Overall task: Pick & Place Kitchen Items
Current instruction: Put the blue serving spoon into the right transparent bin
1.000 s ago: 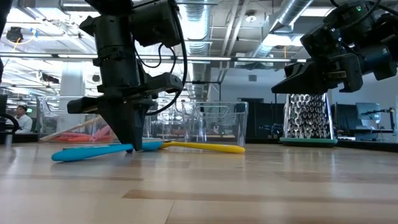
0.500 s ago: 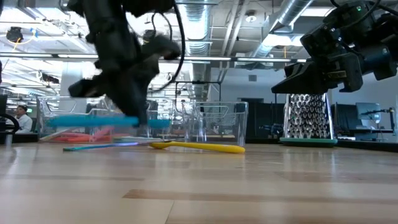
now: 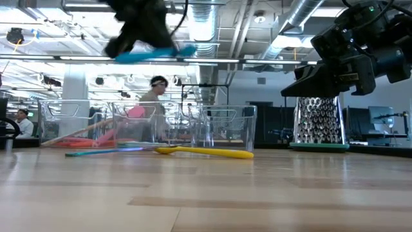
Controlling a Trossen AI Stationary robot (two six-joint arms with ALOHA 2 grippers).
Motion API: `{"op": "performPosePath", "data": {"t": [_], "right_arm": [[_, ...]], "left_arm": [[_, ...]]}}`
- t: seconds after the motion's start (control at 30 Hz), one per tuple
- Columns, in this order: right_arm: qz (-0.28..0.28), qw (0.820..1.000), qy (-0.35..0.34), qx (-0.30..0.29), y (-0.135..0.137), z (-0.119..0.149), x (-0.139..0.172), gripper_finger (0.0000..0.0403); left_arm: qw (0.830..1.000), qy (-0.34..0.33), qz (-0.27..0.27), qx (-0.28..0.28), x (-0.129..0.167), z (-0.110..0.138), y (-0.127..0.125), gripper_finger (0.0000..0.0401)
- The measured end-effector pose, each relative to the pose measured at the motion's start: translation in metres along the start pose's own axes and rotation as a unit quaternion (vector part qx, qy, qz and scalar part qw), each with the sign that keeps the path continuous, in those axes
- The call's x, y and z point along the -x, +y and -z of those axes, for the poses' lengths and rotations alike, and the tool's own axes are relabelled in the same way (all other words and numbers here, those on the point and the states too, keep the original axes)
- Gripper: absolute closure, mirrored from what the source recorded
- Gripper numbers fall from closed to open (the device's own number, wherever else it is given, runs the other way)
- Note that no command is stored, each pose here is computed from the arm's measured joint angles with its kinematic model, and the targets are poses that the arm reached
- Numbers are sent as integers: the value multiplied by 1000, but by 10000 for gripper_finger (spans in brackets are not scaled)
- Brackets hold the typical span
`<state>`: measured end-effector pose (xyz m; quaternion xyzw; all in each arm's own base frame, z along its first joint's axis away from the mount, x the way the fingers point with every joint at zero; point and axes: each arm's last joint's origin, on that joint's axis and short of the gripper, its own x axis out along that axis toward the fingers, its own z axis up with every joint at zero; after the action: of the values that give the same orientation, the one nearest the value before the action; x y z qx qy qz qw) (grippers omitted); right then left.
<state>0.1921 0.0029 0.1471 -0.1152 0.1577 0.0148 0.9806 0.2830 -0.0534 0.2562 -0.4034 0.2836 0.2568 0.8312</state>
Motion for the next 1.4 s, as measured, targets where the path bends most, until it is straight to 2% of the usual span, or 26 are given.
{"op": "performPosePath", "data": {"t": [0.1,0.17,0.3,0.37,0.5,0.7,0.8,0.9,1.0,1.07,1.3,1.4], "right_arm": [[0,1000,-1,0,0,0,0,403],[1,1000,-2,-1,0,0,0,403],[5,1000,-19,-9,-1,-4,0,403],[7,999,-31,-10,-1,-6,0,403],[15,998,-57,-11,-3,-11,1,403],[46,993,-112,-16,-13,-21,3,403],[71,987,-145,-20,-21,-28,4,403],[112,979,-158,-55,-31,-39,2,403],[134,976,-155,-71,-38,-50,-4,403],[134,976,-154,-69,-40,-58,-9,403],[126,981,-121,-83,-47,-73,-43,400],[119,982,-102,-106,-47,-71,-61,378]], "left_arm": [[995,-58,67,-34,15,-13,-12,395],[986,-104,109,-65,26,-22,-20,395],[963,-185,143,-136,45,-35,-29,395],[952,-212,133,-175,52,-39,-28,395],[933,-266,65,-234,56,-51,-22,395],[919,-294,-24,-263,28,-95,4,395],[912,-308,-14,-272,8,-120,14,395],[895,-334,14,-296,-9,-135,17,395],[874,-352,41,-331,-21,-139,14,395],[867,-354,62,-346,-27,-137,11,395],[858,-334,117,-372,-34,-124,0,395],[851,-332,121,-388,-33,-119,-4,395]]}}
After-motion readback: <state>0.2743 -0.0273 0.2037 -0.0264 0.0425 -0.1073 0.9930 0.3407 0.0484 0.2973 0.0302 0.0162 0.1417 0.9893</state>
